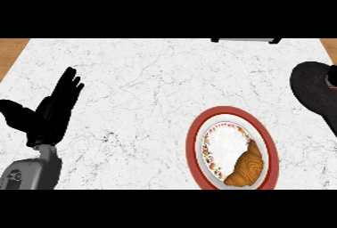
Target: Pick the can from the plate and place it in the pan
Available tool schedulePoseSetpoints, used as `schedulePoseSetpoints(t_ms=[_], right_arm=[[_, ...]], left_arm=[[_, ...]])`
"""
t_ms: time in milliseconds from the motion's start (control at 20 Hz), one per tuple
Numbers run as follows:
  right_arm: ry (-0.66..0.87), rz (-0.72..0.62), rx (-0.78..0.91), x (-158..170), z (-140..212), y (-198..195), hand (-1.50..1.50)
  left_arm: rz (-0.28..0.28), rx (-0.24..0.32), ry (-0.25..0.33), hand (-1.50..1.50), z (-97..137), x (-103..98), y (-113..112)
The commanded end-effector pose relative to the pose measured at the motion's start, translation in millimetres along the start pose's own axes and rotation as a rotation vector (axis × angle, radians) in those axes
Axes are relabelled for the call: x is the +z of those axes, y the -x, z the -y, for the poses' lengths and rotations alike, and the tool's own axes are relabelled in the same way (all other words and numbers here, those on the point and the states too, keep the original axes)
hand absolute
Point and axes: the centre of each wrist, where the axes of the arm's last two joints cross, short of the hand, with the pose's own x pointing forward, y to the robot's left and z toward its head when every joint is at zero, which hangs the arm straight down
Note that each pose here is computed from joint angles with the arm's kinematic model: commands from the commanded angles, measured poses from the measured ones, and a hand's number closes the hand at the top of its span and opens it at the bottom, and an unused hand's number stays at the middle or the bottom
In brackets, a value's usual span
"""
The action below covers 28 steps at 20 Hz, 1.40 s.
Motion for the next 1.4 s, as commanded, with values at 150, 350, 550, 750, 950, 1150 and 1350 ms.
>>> schedulePoseSetpoints(t_ms=[150, 350, 550, 750, 950, 1150, 1350], right_arm=[[-0.101, -0.237, -0.088, 13.6, -24.2, 19.8, -1.50], [-0.204, -0.220, -0.107, 21.0, -26.9, 31.8, -1.50], [-0.148, -0.197, -0.186, 26.8, -10.6, 54.2, -1.50], [-0.016, -0.168, -0.392, 25.7, -10.0, 53.4, -1.50], [0.061, -0.195, -0.598, 33.6, 14.2, 81.1, -1.50], [0.098, -0.215, -0.752, 52.2, 35.7, 114.0, -1.50], [0.084, -0.156, -0.866, 82.3, 58.2, 151.6, -1.50]], left_arm=[[0.006, 0.009, 0.016, 0.00, 7.5, -3.4, -1.5], [-0.003, 0.006, 0.015, 0.00, 20.1, -3.0, 8.8], [0.008, 0.016, 0.011, 0.00, 0.4, 3.1, -3.3], [-0.001, 0.015, -0.005, 0.00, 4.2, -5.6, -3.6], [0.003, 0.020, -0.024, 0.00, -6.5, -2.2, -6.3], [0.012, 0.016, -0.027, 0.00, -7.3, -2.6, -11.6], [0.003, -0.002, -0.040, 0.00, -3.4, -2.9, -5.6]])
